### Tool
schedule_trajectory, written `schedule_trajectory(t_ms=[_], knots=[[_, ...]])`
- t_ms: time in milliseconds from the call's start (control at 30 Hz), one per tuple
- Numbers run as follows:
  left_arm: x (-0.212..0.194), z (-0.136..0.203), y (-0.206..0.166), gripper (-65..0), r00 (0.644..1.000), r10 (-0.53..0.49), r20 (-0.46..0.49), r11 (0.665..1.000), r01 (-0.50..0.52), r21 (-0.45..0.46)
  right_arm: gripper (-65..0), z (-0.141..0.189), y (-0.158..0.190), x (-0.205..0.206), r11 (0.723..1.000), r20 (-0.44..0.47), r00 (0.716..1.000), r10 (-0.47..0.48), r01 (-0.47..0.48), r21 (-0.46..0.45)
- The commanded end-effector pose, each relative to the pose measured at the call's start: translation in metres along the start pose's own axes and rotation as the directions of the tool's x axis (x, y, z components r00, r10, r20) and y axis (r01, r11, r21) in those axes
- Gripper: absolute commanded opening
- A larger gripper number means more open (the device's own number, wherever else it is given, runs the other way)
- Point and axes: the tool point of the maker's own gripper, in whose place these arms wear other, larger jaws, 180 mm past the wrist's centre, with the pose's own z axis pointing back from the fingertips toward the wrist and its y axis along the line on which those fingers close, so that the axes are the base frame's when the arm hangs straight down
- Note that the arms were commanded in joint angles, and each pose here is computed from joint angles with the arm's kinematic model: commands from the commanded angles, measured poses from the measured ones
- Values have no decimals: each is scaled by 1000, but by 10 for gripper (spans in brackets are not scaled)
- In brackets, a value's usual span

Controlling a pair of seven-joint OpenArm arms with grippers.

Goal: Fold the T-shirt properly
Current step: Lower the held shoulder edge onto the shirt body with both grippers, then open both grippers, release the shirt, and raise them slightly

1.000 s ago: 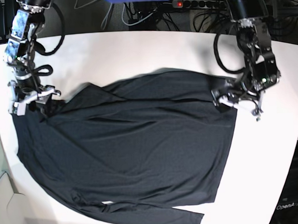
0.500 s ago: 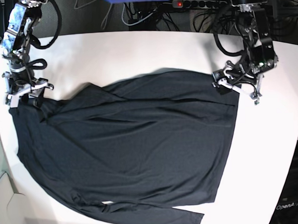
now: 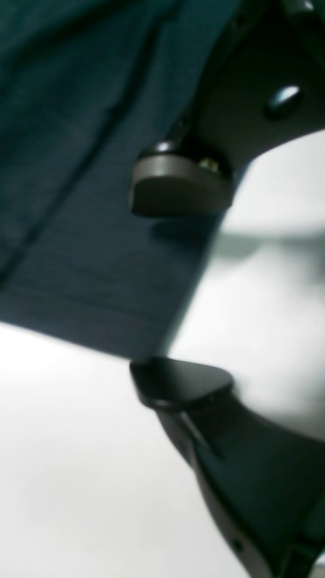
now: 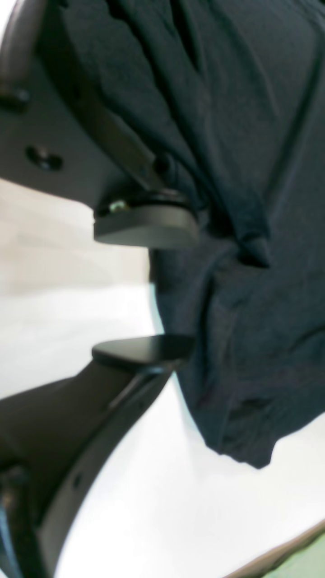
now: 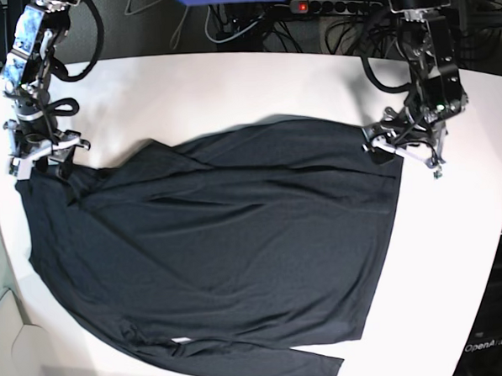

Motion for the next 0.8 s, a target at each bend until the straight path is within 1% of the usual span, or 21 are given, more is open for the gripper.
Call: schedule_trajectory(t_ms=[0, 67, 100, 300, 333, 367, 400, 667, 767], knots=[[-51, -6, 11, -181, 982, 40, -186, 999, -34, 36, -329, 0, 0, 16, 1000, 52, 999, 8, -9, 7], [-54, -11, 15, -220, 982, 50, -183, 998, -42, 46, -329, 0, 0, 16, 1000, 52, 999, 8, -8, 6], [-55, -14, 14, -258, 981, 55, -185, 998, -47, 45, -329, 0, -1, 17, 1000, 54, 998, 9, -10, 6], [-57, -20, 10, -563, 978, 66, -198, 997, -59, 41, -329, 0, -1, 17, 1000, 54, 998, 11, -11, 5], [-58, -19, 10, -605, 978, 66, -198, 997, -59, 41, -329, 0, -1, 17, 1000, 54, 998, 11, -11, 5], [-58, -19, 10, -630, 978, 66, -199, 997, -59, 41, -329, 0, -1, 17, 1000, 54, 998, 11, -11, 5], [-59, -19, 11, -650, 978, 65, -200, 997, -57, 43, -329, 0, -1, 17, 1000, 53, 999, 11, -11, 5], [-69, -16, 18, -650, 974, 60, -217, 997, -49, 55, -329, 1, -1, 16, 1000, 51, 999, 10, -10, 5], [-60, -10, 15, -650, 982, 46, -184, 998, -38, 44, -329, 1, -1, 15, 1000, 48, 999, 10, -10, 5]])
